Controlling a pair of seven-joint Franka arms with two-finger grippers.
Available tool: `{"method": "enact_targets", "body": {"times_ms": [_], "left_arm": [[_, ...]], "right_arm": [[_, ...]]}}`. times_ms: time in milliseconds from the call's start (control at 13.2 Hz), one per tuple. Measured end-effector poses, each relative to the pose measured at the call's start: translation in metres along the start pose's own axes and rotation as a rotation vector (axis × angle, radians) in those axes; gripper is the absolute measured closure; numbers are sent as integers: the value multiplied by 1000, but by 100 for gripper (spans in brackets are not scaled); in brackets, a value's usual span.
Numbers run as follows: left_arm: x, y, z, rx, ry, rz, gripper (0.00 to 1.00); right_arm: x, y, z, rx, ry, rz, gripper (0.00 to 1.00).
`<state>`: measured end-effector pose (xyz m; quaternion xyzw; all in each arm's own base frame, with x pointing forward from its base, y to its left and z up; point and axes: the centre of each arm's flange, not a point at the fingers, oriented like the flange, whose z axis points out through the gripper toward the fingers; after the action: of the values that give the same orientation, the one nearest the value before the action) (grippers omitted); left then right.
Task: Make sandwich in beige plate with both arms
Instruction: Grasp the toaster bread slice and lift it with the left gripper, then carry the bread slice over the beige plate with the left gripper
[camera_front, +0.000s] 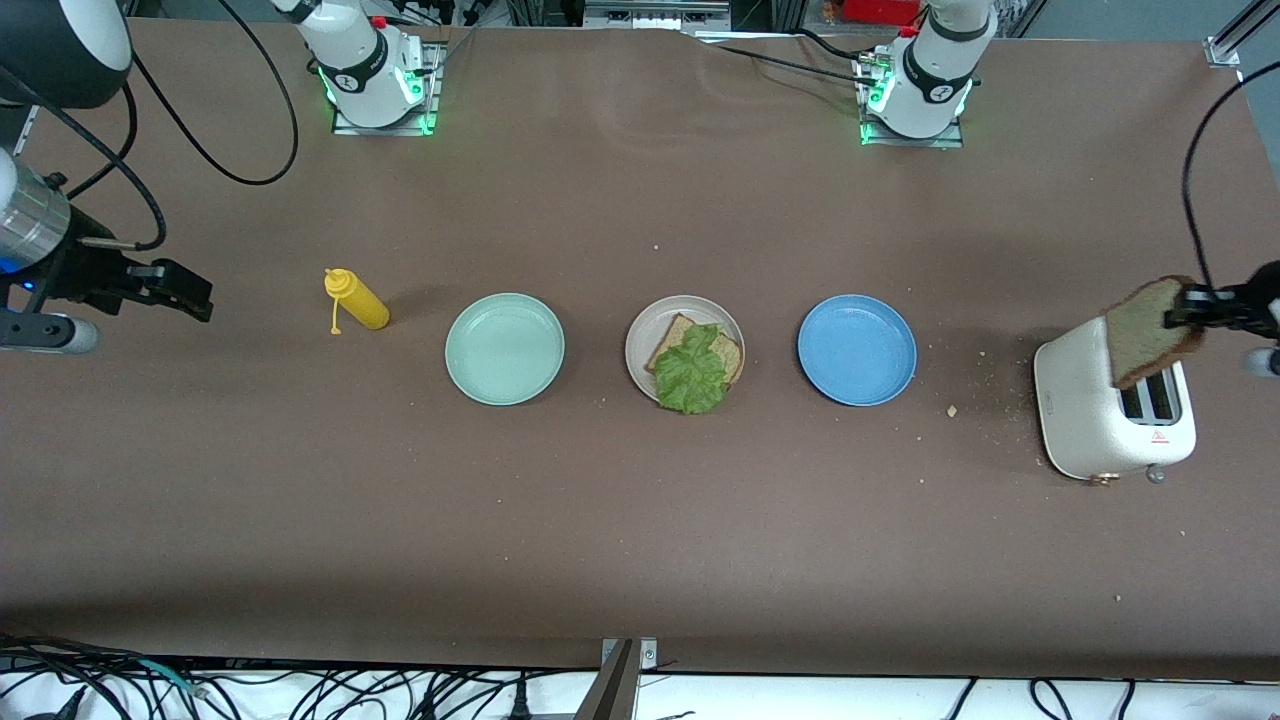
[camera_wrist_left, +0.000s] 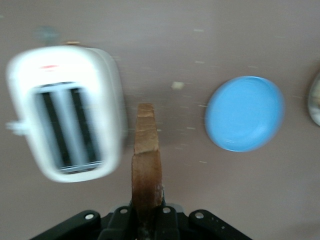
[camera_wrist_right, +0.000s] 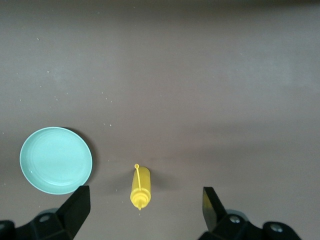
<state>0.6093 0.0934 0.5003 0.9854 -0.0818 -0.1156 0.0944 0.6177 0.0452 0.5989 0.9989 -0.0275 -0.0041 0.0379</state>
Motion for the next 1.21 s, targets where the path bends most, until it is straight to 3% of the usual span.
{"method": "enact_targets", "body": {"times_ms": [303,530,681,984,1211], "left_arm": [[15,55,43,-390,-101,67,89],[55,118,119,-661,-214,132,89],[89,168,181,-803,-250,153,89],[124,240,283,-930,-211,241,89],[134,257,333,-951,-154,293,89]], "right_arm": [[-6,6,-9,-10,-14,12,0],[-5,9,-9,-4,-12,18,0],[-3,20,-7,-1,-15,39,0],[-3,29,-8,2,-16,58,0],[-4,32,-9,1,-14,66,0]]}}
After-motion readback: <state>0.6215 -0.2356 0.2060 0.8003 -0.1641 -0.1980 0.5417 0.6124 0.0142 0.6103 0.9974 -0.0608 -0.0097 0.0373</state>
